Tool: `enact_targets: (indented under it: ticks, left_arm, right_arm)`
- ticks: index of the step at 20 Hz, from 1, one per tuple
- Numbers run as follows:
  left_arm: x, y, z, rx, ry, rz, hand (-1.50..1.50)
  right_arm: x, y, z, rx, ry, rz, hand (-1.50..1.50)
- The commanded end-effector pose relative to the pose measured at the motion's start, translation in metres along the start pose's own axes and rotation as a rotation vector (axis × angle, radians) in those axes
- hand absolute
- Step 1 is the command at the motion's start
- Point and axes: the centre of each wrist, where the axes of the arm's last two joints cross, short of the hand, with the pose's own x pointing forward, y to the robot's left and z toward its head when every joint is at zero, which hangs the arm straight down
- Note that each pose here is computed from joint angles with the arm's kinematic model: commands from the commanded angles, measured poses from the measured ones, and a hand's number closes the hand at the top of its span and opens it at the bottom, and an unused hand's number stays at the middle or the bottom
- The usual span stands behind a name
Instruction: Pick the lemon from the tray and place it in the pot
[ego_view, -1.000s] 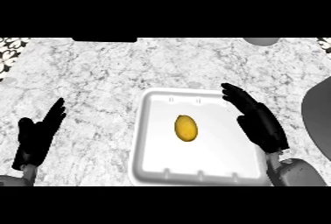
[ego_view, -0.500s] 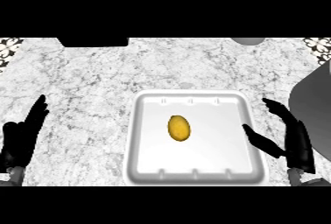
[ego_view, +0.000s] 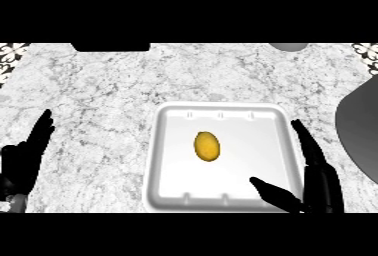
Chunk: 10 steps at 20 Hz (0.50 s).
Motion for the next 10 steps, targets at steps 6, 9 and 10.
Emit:
enact_targets:
  ticks: [6, 9, 10]
  left_arm:
    - [-0.001, -0.005, 0.001, -0.044, -0.013, 0.009, 0.00]
    - [0.014, -0.001, -0.004, -0.034, -0.024, -0.012, 0.00]
    - [0.014, -0.009, -0.005, -0.018, -0.041, 0.003, 0.00]
  right_arm:
    - [0.092, 0.005, -0.015, 0.255, 0.099, 0.196, -1.50]
    - [0.087, 0.010, -0.039, 0.397, 0.207, 0.332, -1.50]
    - [0.096, 0.015, -0.043, 0.434, 0.226, 0.358, -1.50]
